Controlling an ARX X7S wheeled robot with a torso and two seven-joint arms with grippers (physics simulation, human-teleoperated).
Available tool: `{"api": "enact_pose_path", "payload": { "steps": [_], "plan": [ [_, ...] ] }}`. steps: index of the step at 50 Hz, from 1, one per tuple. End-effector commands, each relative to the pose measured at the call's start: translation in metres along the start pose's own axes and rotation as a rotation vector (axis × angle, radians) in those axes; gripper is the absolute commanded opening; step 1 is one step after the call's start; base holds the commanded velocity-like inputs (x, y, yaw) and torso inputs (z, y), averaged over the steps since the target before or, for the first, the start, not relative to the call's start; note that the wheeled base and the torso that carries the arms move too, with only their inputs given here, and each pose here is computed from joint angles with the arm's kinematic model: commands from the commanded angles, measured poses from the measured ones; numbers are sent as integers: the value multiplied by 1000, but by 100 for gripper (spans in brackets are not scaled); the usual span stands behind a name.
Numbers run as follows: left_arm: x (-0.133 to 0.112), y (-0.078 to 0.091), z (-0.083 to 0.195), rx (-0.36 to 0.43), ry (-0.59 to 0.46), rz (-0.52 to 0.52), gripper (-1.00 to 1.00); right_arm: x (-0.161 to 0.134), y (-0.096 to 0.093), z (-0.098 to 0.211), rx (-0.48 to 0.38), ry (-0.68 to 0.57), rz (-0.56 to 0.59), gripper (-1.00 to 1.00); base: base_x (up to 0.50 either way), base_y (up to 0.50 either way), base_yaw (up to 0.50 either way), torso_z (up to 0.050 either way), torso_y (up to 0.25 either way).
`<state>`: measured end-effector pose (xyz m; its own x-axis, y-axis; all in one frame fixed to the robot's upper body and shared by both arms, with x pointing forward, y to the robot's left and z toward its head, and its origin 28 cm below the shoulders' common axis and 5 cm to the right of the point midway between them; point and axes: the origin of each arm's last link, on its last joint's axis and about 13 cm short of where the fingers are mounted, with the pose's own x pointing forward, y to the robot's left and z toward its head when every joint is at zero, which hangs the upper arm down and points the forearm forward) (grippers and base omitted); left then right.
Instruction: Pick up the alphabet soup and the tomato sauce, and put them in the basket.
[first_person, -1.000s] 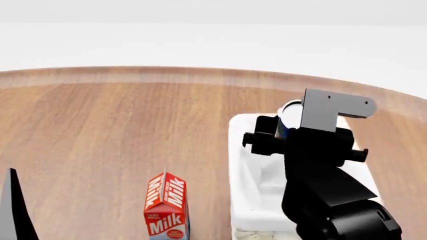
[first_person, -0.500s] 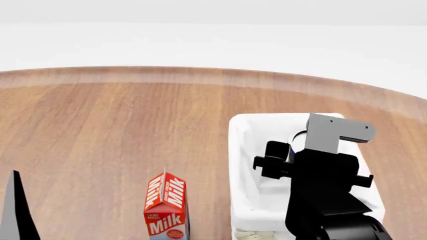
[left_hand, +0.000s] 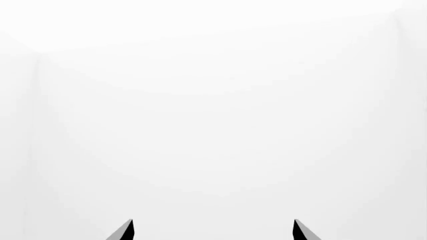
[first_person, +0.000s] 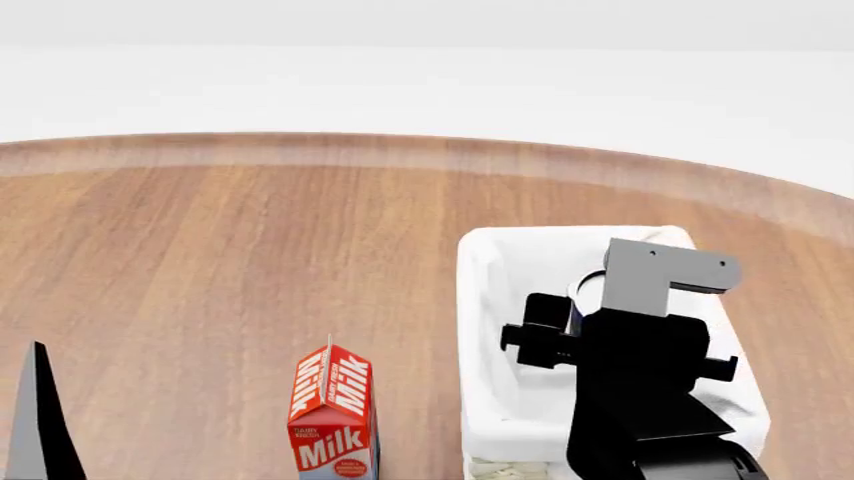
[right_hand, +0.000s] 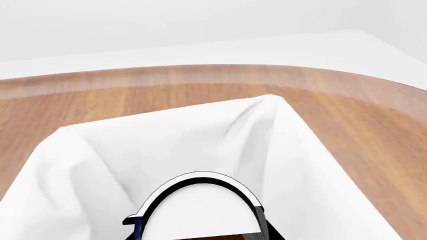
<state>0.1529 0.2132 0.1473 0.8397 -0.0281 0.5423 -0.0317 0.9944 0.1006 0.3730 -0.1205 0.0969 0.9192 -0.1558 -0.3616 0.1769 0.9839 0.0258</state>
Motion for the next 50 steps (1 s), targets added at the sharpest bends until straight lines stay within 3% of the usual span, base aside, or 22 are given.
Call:
{"api": "enact_pose_path", "payload": {
  "steps": [1, 8, 9, 25, 34, 50],
  "plan": [
    [0, -1, -1, 2, 3, -4, 100, 0, -1, 5, -32, -35, 1, -100, 0, 0, 0, 0, 0],
    [0, 0, -1, 2, 4, -5, 100, 2, -2, 3, -33, -24, -13, -100, 0, 0, 0, 1, 0],
    [0, 0, -1, 2, 4, -4, 100, 3, -2, 3, -31, -19, -14, 100, 0, 0, 0, 0, 0],
    [-1, -1, -2, -2, 6, -6, 100, 1, 2, 3, -32, -27, -5, 100, 0, 0, 0, 0, 0],
    [-2, -1, -3, -1, 9, -5, 100, -13, 11, 43, -21, -227, 52, 100, 0, 0, 0, 0, 0],
    [-1, -1, -1, -4, 5, -5, 100, -53, 16, 105, -48, -378, 173, 100, 0, 0, 0, 0, 1]
  ]
}}
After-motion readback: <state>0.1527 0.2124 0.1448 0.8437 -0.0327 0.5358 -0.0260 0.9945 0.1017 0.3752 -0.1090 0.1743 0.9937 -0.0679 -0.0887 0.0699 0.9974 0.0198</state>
